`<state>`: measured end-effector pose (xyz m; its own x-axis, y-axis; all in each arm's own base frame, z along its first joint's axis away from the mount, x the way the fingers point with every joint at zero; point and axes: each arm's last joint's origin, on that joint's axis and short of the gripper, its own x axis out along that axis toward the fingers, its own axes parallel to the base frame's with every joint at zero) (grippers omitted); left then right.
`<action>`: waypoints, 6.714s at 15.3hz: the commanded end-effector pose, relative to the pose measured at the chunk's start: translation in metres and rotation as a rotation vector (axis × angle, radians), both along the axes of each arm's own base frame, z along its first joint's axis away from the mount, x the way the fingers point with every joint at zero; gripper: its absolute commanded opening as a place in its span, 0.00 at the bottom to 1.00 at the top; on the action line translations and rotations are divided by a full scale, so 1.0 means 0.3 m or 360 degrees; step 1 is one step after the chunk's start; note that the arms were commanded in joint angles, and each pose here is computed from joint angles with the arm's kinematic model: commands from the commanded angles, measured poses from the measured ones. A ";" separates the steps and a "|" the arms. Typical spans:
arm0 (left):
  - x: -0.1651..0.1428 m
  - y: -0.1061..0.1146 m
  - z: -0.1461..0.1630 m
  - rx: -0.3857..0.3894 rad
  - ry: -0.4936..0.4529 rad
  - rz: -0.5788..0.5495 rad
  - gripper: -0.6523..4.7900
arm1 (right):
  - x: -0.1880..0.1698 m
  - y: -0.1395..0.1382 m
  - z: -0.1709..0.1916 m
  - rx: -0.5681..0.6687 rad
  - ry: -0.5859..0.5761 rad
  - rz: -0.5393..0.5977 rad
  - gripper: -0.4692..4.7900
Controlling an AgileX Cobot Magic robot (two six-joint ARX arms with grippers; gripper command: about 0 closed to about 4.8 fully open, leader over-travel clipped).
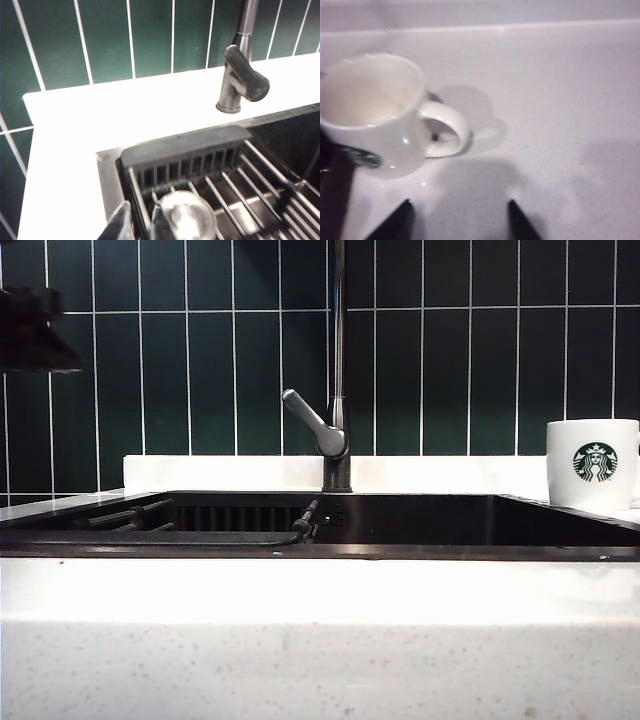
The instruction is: Pick up the mug next to the sink, go to the faucet to get some water, pour the water into the sink, and finally put the mug back to its place.
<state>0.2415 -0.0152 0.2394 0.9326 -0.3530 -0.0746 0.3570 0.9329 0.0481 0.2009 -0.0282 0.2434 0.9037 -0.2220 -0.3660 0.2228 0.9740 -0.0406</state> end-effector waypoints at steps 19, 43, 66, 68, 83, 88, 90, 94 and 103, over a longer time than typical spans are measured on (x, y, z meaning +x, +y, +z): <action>0.278 -0.044 -0.029 -0.0145 0.0014 -0.0313 0.30 | 0.269 -0.042 -0.213 -0.0036 -0.0154 -0.0048 0.57; 0.320 -0.101 -0.024 -0.0188 0.0104 -0.0546 0.30 | 0.319 -0.083 -0.252 -0.0041 -0.0226 -0.0051 0.53; 0.407 -0.114 0.057 -0.0177 0.0092 -0.0661 0.30 | 0.334 -0.040 -0.038 -0.0002 -0.0565 0.0118 0.09; 0.465 -0.131 0.055 -0.0186 0.0126 -0.0674 0.30 | 0.360 0.004 0.011 0.0027 -0.0552 0.0238 0.09; 0.795 -0.313 0.067 -0.0210 -0.0010 -0.1006 0.42 | 0.484 0.359 0.254 0.0263 -0.0426 0.0851 0.09; 0.815 -0.361 0.073 -0.0209 -0.0037 -0.1095 0.42 | 0.510 0.429 0.287 0.0313 -0.0434 0.0995 0.09; 0.809 -0.371 0.069 -0.0216 -0.0008 -0.1183 0.42 | 0.523 0.456 0.299 0.0337 -0.0440 0.1107 0.09; 0.804 -0.373 0.058 -0.0247 0.0077 -0.1255 0.42 | 0.530 0.487 0.288 0.0352 -0.0421 0.1178 0.09; 0.784 -0.416 0.052 -0.0281 0.0159 -0.1457 0.42 | 0.551 0.519 0.246 0.0356 -0.0387 0.1276 0.09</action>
